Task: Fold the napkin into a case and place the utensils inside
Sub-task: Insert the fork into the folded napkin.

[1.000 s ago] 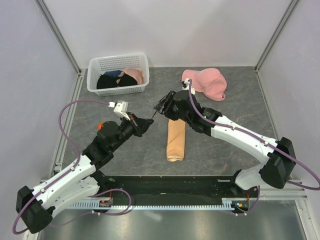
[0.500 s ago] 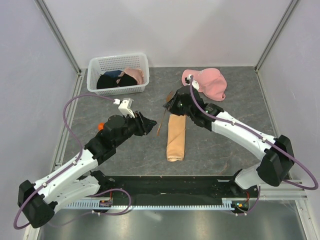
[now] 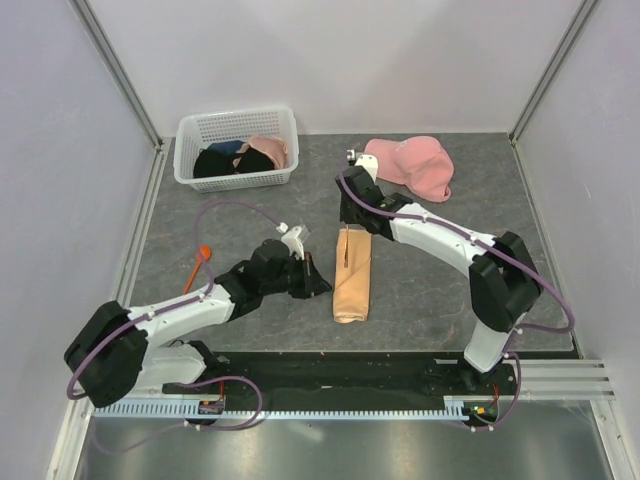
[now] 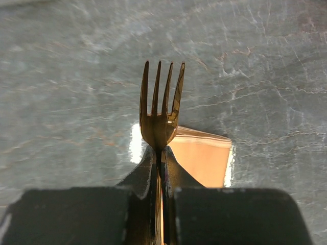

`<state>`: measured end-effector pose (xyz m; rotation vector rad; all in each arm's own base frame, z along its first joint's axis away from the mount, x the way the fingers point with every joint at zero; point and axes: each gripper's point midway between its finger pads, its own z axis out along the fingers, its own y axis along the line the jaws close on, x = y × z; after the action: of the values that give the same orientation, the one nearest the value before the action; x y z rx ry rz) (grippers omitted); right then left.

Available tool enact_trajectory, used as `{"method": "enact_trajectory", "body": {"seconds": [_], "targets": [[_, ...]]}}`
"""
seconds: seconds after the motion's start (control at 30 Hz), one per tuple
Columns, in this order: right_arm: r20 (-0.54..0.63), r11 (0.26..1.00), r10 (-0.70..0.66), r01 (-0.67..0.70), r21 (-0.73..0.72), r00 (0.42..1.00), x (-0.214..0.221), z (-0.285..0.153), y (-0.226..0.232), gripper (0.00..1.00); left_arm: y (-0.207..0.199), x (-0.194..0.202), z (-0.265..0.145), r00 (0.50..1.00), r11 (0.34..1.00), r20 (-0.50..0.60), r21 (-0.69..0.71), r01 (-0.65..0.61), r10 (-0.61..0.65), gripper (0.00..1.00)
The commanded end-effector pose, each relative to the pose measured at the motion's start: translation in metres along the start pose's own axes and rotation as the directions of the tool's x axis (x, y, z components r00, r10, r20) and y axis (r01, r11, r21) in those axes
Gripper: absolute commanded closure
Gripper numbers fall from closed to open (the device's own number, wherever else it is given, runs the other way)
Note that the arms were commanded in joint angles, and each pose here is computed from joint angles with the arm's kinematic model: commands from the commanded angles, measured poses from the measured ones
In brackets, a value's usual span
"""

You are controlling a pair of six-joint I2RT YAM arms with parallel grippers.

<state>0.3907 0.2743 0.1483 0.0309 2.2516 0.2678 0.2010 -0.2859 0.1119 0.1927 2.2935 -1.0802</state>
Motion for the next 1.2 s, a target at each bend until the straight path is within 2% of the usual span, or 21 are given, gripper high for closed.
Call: {"method": "enact_trajectory", "body": {"seconds": [0.0,0.17,0.43,0.77,1.17], "targets": [[0.029,0.997,-0.065,0.063,0.04,0.997,-0.008,0.013,-0.008,1.0,-0.034,0.009,0.009,0.999,0.986,-0.025,0.164,0.025,-0.021,0.94],[0.013,0.997,-0.07,0.069,0.04,0.997,0.007,0.025,-0.011,1.0,-0.015,0.032,0.027,0.995,0.991,-0.093,0.124,0.057,-0.045,0.95],[-0.012,0.995,-0.08,0.081,0.054,0.997,0.025,0.039,-0.016,1.0,-0.013,0.043,0.044,0.989,0.99,-0.139,0.13,0.059,-0.041,0.96],[-0.042,0.996,-0.069,0.071,0.052,0.997,0.039,0.047,-0.017,1.0,-0.011,0.057,0.045,0.982,0.989,-0.176,0.121,0.086,-0.064,0.96],[-0.111,1.0,-0.003,0.006,0.028,0.994,0.056,0.034,-0.017,1.0,-0.005,0.084,0.036,0.969,0.986,-0.219,0.098,0.137,-0.113,0.97]]}}
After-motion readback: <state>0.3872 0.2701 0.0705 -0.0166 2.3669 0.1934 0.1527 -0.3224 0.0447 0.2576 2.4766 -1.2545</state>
